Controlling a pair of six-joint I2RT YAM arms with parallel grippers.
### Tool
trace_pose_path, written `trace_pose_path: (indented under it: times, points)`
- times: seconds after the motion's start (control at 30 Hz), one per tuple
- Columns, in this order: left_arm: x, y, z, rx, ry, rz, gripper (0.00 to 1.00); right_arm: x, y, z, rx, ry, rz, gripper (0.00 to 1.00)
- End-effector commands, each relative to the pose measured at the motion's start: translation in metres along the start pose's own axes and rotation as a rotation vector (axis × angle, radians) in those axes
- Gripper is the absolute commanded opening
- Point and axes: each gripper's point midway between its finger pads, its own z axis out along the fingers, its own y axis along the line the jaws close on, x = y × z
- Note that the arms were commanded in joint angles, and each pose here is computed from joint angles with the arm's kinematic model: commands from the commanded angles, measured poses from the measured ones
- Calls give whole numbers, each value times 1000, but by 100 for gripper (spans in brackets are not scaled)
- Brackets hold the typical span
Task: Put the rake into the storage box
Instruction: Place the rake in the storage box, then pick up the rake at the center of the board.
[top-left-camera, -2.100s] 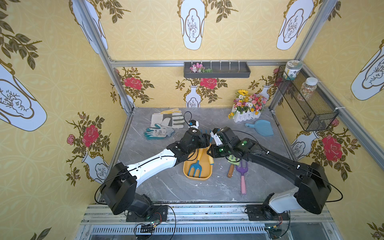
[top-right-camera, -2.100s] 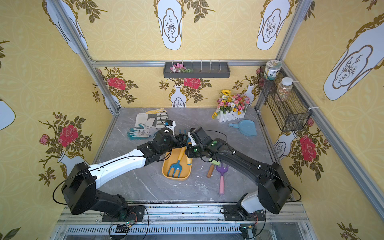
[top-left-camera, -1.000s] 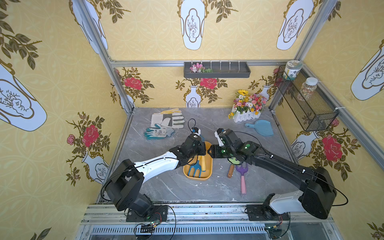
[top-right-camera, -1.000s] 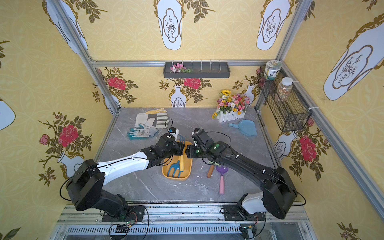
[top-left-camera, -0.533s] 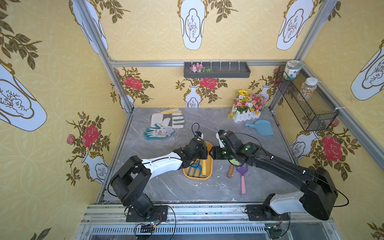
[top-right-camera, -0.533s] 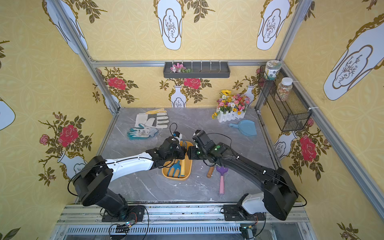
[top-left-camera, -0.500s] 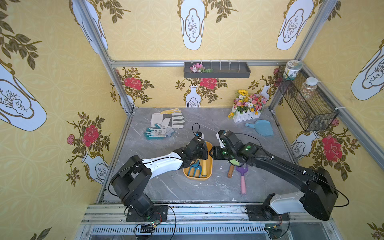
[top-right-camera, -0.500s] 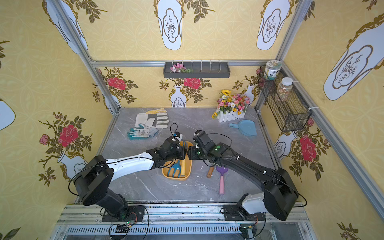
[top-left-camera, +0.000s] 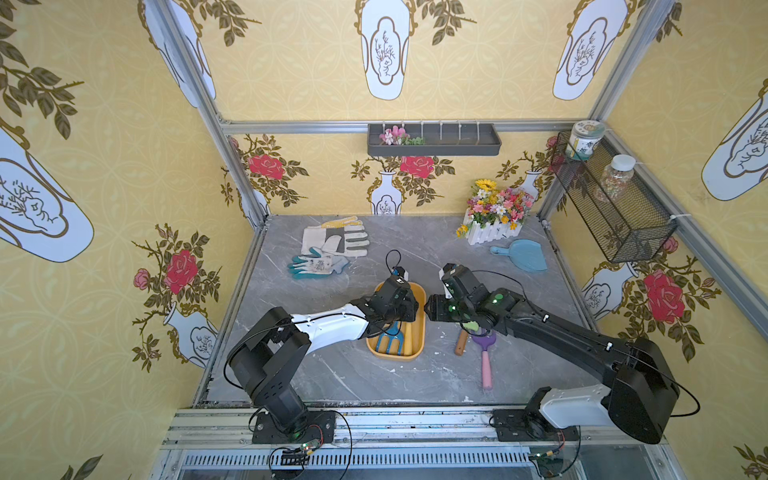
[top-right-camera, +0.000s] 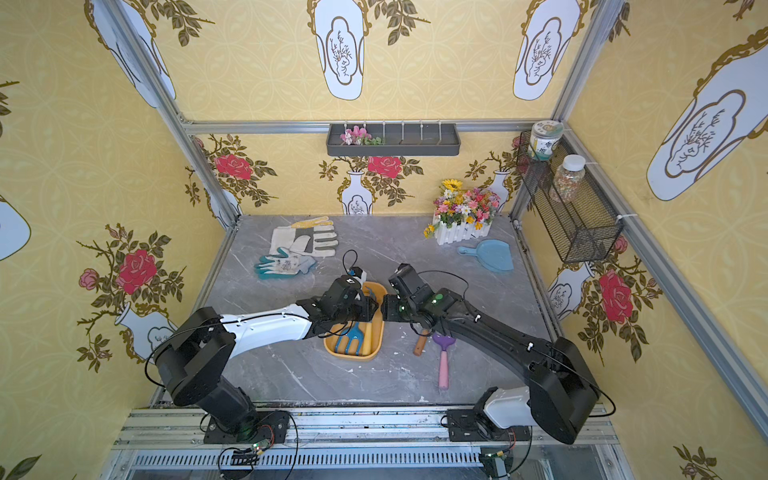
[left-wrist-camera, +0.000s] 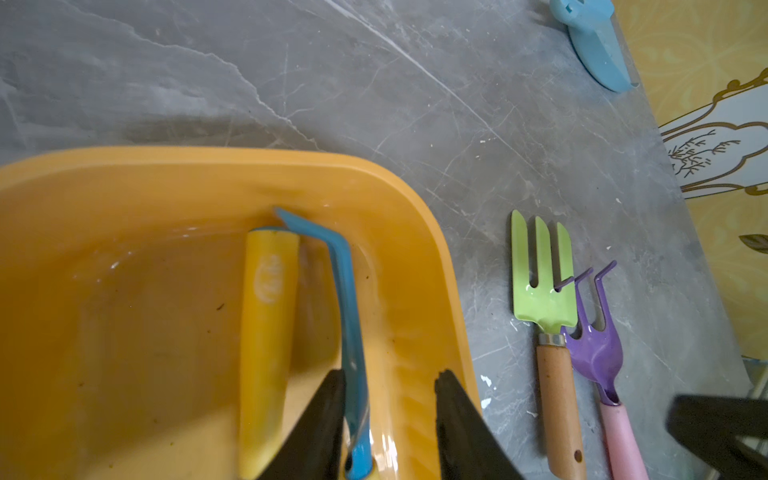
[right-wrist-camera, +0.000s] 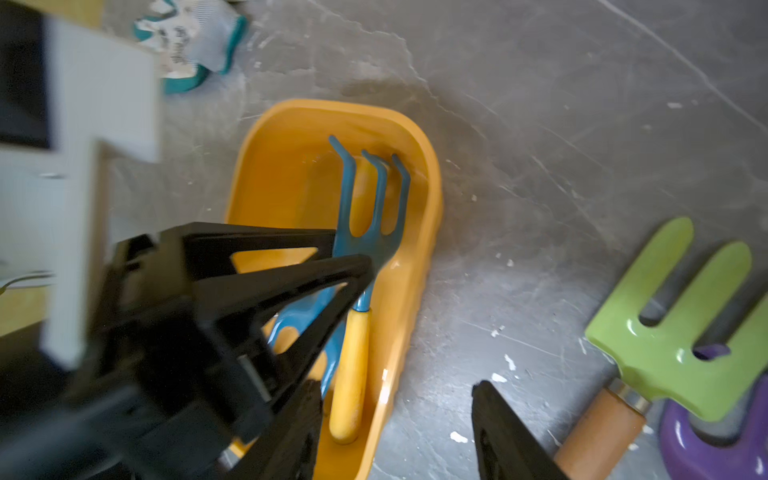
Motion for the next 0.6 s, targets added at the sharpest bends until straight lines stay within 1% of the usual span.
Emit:
trace_pose_path:
  times: [0.0,0.13,0.3,0.43,0.57]
  points:
    - [-1,-4,0,20,-2,1,47,7,-26,5,93,3,97,62]
    - [-3,-4,-1,19,-8,4,56,17,-52,6,196,29,135,63]
    - [-7,-6,-5,24,-24,4,61,30,-74,5,288,53,155,69]
    - [-16,-9,-12,27,-53,4,64,46,-89,8,321,82,174,71]
    - [-23,-8,-19,14,-87,3,65,62,-96,18,317,125,189,71]
